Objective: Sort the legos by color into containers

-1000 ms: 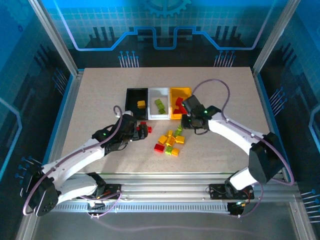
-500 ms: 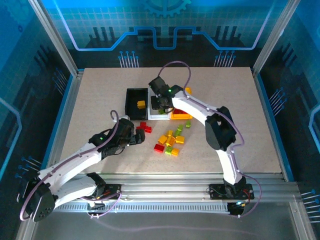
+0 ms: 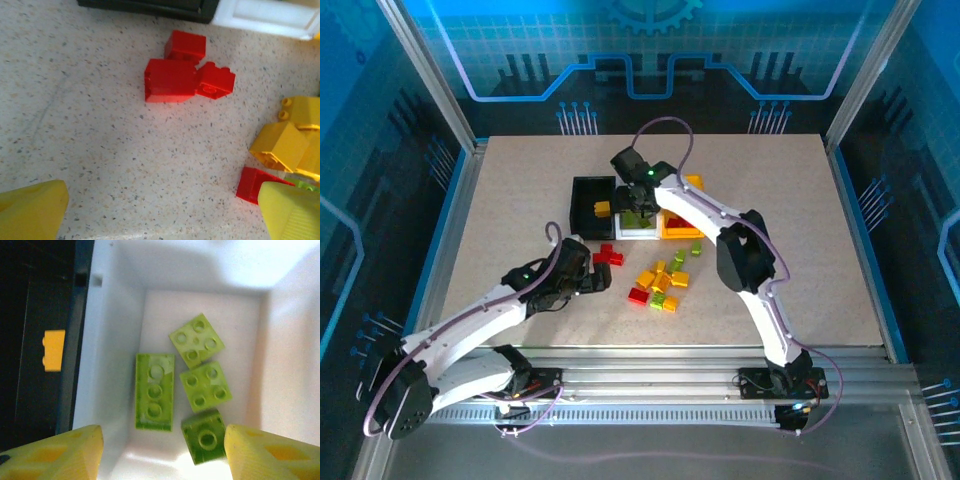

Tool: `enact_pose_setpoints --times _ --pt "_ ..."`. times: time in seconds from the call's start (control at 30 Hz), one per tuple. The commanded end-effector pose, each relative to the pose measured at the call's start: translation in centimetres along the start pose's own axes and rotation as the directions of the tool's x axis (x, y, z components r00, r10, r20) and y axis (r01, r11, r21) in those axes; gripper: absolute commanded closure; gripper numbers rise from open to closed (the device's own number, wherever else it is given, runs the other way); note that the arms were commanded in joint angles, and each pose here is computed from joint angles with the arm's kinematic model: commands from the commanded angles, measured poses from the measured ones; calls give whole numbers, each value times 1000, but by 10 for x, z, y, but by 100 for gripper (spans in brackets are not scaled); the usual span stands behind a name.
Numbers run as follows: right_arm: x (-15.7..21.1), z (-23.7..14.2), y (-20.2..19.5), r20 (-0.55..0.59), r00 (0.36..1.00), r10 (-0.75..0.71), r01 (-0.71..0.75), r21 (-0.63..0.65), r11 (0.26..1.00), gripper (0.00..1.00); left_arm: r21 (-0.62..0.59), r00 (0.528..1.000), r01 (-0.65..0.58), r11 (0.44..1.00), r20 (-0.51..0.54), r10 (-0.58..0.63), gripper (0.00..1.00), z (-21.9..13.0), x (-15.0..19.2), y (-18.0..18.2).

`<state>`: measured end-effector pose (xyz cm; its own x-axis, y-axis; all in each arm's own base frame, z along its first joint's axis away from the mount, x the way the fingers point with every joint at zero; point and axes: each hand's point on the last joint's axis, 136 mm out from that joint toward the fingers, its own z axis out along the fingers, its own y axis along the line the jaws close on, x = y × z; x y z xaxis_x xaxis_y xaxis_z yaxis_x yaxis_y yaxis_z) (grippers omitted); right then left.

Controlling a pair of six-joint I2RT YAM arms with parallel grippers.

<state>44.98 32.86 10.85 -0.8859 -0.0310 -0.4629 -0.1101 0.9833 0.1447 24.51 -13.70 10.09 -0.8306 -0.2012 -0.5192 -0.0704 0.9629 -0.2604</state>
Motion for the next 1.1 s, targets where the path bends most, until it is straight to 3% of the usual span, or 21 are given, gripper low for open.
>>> enact_pose_setpoints --times 0.0,0.23,0.47,0.67,1.07 --pt "-11 -55 -3 79 995 54 -49 -64 997 33 96 997 -60 994 -45 65 2 2 -2 -29" --pt "32 -78 -47 63 987 144 -139 -80 987 33 120 945 -271 955 -158 288 1 27 43 -80" --pt "62 -92 -83 67 978 199 -195 -63 979 32 46 893 -421 906 -153 423 6 53 59 -98" --pt "72 -98 -95 69 974 214 -211 -58 976 32 -16 876 -459 888 -175 450 9 70 61 -92" --pt "67 -109 -102 102 968 228 -223 -56 973 33 5 880 -424 906 -235 413 34 92 70 -90"
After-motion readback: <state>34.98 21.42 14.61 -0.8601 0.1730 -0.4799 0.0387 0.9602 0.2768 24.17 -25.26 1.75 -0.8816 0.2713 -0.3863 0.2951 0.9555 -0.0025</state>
